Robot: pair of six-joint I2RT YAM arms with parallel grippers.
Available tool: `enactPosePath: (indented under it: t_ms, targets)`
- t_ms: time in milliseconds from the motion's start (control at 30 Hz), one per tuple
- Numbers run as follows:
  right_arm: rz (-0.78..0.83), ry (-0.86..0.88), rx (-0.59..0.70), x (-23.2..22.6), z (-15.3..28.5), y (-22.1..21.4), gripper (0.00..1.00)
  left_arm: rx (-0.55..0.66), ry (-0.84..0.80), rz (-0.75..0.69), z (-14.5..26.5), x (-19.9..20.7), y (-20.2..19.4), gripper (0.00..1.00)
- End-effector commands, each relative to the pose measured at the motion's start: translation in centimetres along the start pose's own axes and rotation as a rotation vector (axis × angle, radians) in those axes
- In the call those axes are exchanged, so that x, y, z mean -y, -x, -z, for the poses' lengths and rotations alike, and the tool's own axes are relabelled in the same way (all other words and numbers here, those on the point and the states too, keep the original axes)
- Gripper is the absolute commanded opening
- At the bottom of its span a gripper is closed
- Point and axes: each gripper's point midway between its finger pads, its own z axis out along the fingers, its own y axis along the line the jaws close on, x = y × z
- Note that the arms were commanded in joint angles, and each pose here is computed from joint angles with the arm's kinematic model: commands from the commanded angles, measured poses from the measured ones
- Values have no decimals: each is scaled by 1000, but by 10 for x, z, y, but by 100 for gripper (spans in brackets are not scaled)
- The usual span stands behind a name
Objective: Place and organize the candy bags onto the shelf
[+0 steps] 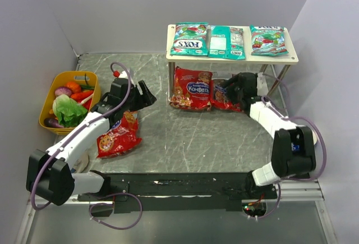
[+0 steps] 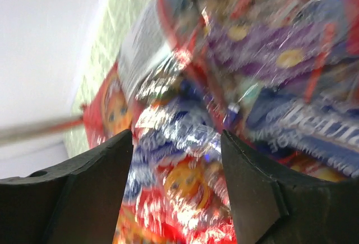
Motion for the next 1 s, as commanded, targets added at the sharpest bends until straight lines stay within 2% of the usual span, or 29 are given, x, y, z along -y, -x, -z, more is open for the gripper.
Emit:
enactPosePath:
  t_ms: [0, 100, 267, 500, 667, 967]
  targets:
    - [51, 40, -97, -1, 36, -32, 71, 50, -30, 5, 13, 9, 15, 79]
    - [82, 72, -94, -1, 52, -36, 72, 59, -36, 2, 16, 10, 17, 80]
    - [111, -2, -51, 14, 53, -26, 73, 58, -52, -8, 20, 14, 18, 81]
    - [220, -95, 62, 13, 38, 7, 70, 57, -65, -9, 25, 15, 18, 81]
    - [316, -137, 204, 3, 34, 46, 68, 64, -66, -7, 27, 16, 19, 81]
    - [248, -247, 258, 37, 29, 74, 65, 47, -59, 1, 21, 14, 15, 81]
